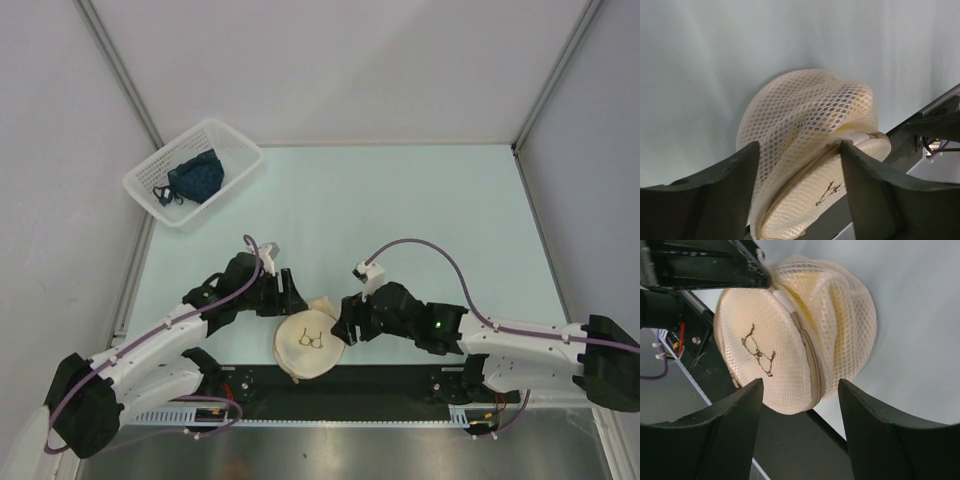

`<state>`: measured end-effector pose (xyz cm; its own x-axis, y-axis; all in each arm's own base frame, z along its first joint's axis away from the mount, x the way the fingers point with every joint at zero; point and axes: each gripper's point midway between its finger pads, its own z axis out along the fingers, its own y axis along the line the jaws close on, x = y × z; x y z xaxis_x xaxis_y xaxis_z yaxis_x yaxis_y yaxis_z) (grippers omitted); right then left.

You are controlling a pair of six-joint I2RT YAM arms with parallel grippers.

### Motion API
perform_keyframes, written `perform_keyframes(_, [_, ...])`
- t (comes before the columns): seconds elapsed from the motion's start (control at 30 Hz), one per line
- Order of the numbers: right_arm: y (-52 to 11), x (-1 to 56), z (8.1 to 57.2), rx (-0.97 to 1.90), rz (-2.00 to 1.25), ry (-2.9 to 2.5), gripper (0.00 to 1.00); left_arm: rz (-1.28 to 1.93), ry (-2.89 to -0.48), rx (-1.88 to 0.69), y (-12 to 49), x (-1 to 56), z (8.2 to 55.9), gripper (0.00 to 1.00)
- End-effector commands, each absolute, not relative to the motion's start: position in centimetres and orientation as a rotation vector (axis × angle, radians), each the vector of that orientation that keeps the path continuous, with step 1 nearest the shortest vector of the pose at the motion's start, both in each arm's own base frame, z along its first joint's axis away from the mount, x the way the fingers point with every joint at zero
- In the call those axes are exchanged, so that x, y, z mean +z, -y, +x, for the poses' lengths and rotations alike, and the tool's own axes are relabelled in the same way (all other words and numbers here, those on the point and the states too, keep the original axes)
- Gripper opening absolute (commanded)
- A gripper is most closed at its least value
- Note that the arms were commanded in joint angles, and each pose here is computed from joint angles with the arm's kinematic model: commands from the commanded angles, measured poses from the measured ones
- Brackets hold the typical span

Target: Place the bra in the laundry bag and zip it closed

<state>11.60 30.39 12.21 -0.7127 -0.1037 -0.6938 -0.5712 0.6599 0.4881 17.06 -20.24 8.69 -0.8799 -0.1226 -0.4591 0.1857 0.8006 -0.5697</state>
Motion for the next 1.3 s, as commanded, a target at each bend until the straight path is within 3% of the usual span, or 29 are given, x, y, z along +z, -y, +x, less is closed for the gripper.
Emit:
perform_keyframes(0.0, [-32.3,12.2,12.2,1.015,-0.353,-2.275,0.65,0.048,-2.472,-0.968,21.9,8.5,16.8,0.63])
perform_keyframes(0.23, [-32.0,12.8,16.0,0.792,-0.379,-2.261,0.63,-0.037,-2.358,-1.001,22.4,11.0,18.5,0.00])
perform_keyframes(0.47, [-27.3,13.1,17.2,0.524,-0.384,-2.331,0.69,-0.239,-2.224,-0.947,21.4,14.5,21.5,0.00])
perform_keyframes(0.63, [-28.6,12.0,13.2,0.819,-0.353,-2.372,0.75,-0.354,-2.125,-0.965,20.4,16.1,22.0,0.00])
perform_keyframes(0.8, [-31.7,10.9,11.1,1.132,-0.279,-2.295,0.81,-0.501,-2.039,-1.146,20.6,15.1,21.1,0.00])
perform_keyframes(0.93, [-33.9,10.4,11.1,1.136,-0.363,-2.283,0.77,-0.611,-1.973,-1.235,20.3,14.6,20.9,0.00])
perform_keyframes(1.27, [-40.1,5.5,10.1,0.935,-0.754,-2.221,0.59,-0.759,-1.978,-1.132,17.8,12.8,20.4,0.00])
